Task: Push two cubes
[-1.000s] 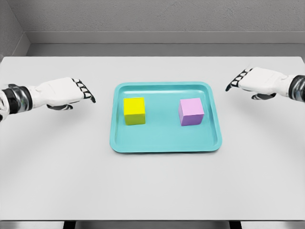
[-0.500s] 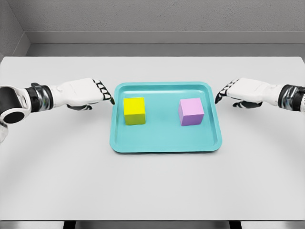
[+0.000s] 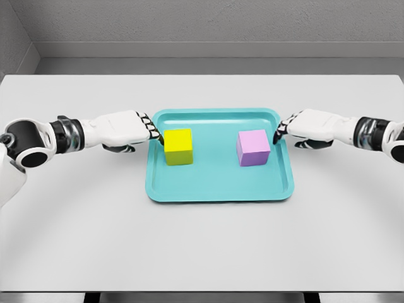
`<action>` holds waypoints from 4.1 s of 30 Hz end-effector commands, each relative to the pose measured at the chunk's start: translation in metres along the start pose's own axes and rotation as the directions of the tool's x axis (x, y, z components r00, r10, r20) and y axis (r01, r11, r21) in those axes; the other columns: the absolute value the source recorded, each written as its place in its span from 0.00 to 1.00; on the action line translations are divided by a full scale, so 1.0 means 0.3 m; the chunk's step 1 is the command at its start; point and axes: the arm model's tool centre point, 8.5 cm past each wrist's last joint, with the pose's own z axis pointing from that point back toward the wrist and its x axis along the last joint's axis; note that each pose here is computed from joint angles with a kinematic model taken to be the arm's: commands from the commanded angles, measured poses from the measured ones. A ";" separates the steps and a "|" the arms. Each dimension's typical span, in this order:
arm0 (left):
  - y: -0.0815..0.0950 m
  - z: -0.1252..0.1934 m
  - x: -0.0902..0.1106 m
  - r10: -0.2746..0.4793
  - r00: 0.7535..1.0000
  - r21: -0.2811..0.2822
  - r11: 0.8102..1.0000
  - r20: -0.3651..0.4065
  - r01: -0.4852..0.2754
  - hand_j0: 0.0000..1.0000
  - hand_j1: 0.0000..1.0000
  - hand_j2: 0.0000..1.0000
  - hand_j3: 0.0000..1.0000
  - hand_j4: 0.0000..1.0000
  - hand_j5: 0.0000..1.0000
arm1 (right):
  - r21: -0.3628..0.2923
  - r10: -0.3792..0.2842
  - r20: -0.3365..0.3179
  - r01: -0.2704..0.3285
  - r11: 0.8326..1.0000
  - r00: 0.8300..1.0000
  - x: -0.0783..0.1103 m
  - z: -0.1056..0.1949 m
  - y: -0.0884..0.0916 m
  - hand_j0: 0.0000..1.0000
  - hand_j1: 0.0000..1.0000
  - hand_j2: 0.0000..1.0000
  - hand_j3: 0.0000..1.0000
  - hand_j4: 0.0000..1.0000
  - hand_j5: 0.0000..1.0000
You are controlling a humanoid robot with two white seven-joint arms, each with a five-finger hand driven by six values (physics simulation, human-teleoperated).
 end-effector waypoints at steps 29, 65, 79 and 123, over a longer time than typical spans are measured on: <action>0.045 -0.107 0.060 -0.022 0.999 0.024 0.999 0.045 0.021 0.75 0.75 0.75 0.75 0.75 0.75 | -0.056 0.110 0.155 -0.103 0.993 0.982 0.190 -0.049 -0.084 0.63 0.63 0.63 0.63 0.63 0.63; 0.054 -0.121 -0.005 -0.014 1.000 0.001 1.000 -0.001 0.014 0.72 0.72 0.72 0.72 0.72 0.72 | -0.077 0.095 0.086 -0.088 0.993 0.992 0.104 -0.028 -0.132 0.62 0.62 0.62 0.62 0.62 0.62; 0.058 -0.116 -0.015 -0.014 1.000 0.002 1.000 -0.007 0.014 0.72 0.72 0.72 0.72 0.72 0.72 | 0.004 0.067 0.114 -0.068 0.998 0.991 0.126 -0.087 -0.036 0.62 0.62 0.62 0.62 0.62 0.62; 0.043 -0.102 -0.045 0.004 1.000 -0.008 1.000 -0.030 -0.004 0.73 0.73 0.73 0.73 0.73 0.73 | -0.026 0.057 0.132 -0.054 0.998 0.990 0.145 -0.201 -0.096 0.62 0.62 0.62 0.62 0.62 0.62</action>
